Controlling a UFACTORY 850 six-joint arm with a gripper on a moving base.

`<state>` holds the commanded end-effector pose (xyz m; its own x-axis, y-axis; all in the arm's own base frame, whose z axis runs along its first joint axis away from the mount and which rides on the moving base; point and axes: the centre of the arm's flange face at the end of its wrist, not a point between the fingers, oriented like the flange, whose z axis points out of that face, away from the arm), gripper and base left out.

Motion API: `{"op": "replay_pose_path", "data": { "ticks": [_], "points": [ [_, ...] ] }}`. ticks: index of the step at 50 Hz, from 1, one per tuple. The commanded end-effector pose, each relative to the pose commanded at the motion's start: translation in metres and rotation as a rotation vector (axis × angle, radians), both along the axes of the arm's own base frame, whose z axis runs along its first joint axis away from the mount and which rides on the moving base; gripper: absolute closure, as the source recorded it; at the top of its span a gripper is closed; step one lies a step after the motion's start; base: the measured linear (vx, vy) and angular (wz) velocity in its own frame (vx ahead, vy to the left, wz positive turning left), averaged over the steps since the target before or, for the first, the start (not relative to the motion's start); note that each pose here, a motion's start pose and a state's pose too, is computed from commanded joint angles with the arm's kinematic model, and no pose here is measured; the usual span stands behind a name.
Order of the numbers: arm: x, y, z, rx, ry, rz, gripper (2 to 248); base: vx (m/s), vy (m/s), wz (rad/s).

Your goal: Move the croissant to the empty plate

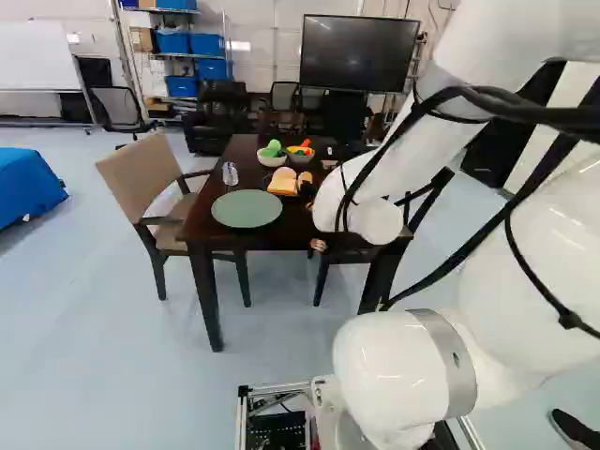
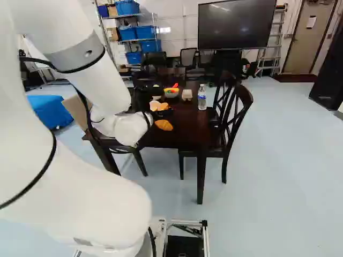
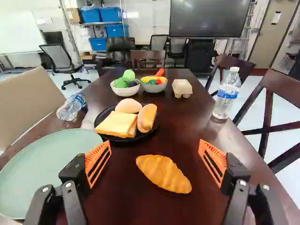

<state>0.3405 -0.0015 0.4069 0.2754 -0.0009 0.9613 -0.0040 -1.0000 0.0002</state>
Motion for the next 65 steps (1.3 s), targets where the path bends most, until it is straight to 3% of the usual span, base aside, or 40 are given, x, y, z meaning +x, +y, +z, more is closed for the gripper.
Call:
{"op": "replay_pose_path", "data": {
  "ticks": [23,37,65],
  "points": [
    [0.039,0.015,0.013,-0.012,0.093,0.055,3,0.000,0.000,0.000],
    [0.060,0.023,0.019,-0.029,0.180,0.086,3,0.000,0.000,0.000],
    [0.096,0.019,0.030,-0.069,0.375,0.099,3,0.000,0.000,0.000]
  ]
}}
